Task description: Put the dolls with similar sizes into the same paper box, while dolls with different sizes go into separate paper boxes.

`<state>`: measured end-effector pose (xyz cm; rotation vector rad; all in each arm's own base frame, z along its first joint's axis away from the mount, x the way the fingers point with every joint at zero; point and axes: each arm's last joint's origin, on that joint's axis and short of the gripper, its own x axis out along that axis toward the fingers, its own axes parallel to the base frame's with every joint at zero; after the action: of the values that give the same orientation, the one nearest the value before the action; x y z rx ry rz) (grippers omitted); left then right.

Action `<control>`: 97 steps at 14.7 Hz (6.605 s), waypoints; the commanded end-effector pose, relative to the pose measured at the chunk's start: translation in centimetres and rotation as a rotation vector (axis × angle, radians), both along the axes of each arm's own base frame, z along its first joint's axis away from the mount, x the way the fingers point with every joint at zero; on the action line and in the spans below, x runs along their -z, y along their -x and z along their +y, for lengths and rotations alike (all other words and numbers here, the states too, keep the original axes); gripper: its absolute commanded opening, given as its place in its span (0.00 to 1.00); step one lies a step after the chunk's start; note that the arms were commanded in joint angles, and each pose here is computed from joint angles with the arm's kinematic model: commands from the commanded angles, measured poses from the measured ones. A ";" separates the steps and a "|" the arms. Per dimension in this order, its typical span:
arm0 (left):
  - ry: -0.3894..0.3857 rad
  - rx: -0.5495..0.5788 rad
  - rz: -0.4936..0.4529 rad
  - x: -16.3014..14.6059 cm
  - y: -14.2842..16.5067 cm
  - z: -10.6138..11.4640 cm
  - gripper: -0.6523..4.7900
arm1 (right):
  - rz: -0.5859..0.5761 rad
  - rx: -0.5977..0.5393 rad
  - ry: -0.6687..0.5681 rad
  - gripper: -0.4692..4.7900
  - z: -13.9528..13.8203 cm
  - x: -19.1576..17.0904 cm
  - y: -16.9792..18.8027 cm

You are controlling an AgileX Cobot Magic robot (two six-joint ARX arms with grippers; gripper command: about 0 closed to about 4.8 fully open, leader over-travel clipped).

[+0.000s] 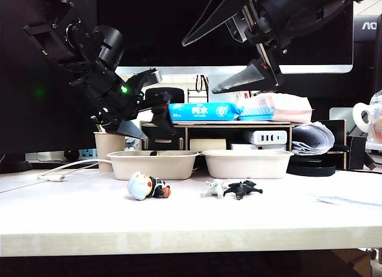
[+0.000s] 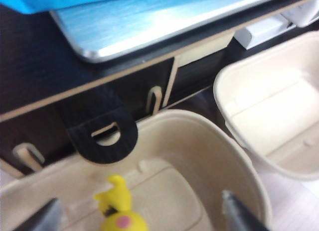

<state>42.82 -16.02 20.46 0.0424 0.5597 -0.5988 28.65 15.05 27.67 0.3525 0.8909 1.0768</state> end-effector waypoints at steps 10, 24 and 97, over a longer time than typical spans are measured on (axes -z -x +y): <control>0.068 0.116 0.472 -8.1 9.8 0.2 1.00 | -0.016 -0.026 -0.016 1.00 0.0 -0.3 0.1; -0.304 0.075 0.594 0.5 9.2 -4.2 1.00 | -0.008 -0.009 -0.028 1.00 -1.8 -0.6 -0.2; -0.234 0.030 0.751 4.8 10.4 -10.5 0.23 | -0.075 0.014 -0.057 1.00 -3.5 -1.8 -0.2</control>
<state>33.11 -26.88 17.02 -0.0135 1.2724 -0.5945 28.94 11.53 29.20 0.3706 0.8114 1.0810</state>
